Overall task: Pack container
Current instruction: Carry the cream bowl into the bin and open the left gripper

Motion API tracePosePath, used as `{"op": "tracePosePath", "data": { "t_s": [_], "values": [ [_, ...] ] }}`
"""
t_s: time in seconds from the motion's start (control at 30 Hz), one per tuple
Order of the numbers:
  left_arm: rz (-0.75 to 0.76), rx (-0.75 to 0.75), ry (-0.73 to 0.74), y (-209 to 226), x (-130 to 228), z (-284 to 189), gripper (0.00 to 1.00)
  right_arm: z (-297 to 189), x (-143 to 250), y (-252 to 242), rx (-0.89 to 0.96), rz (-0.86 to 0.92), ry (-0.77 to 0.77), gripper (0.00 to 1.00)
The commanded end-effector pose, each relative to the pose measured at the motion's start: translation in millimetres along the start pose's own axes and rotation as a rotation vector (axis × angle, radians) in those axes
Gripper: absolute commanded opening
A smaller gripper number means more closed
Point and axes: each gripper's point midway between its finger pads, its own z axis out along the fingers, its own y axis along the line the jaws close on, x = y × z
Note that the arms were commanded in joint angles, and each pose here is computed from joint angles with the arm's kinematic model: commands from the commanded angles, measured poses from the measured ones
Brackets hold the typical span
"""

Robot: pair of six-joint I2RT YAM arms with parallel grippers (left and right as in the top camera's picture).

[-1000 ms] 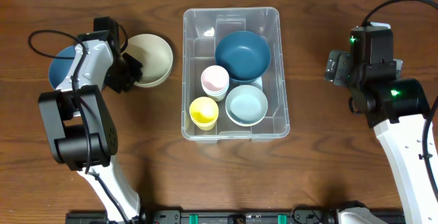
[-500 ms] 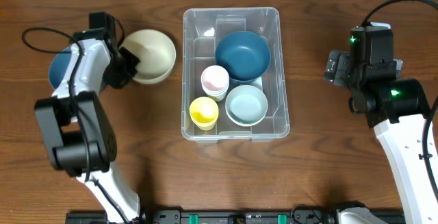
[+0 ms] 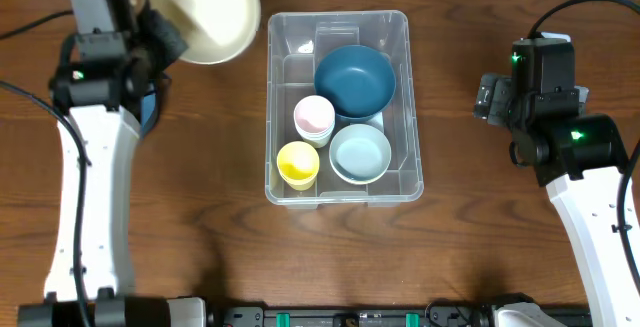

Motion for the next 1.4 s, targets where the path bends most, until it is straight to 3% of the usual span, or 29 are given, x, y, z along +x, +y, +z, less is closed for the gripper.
{"op": "tracePosePath", "data": {
  "t_s": [0.0,0.33,0.63,0.97,1.0,1.07,1.1,1.17,1.37],
  "values": [
    [0.138,0.093,-0.003,-44,13,-9,0.06,-6,-7,-5,0.009,0.022,-0.022,0.99],
    [0.397,0.305,0.077,-149,94,-8,0.06,-6,-7,-5,0.009,0.022,-0.022,0.99],
    [0.474,0.233,0.160,-159,144,44,0.06,-6,-7,-5,0.009,0.022,-0.022,0.99],
    [0.490,0.189,0.223,-152,171,90,0.06,-6,-7,-5,0.009,0.022,-0.022,0.99],
    [0.490,0.188,0.224,-152,172,90,0.08,-6,-7,-5,0.009,0.022,-0.022,0.99],
    [0.489,0.190,0.221,-152,171,89,0.35,-6,-7,-5,0.009,0.022,-0.022,0.99],
    [0.488,0.193,0.217,-153,170,89,0.43,-6,-7,-5,0.009,0.022,-0.022,0.99],
    [0.487,0.198,0.210,-155,169,89,0.52,-6,-7,-5,0.009,0.022,-0.022,0.99],
    [0.471,0.195,0.191,-151,157,87,0.56,-6,-7,-5,0.009,0.022,-0.022,0.99]
  ]
}}
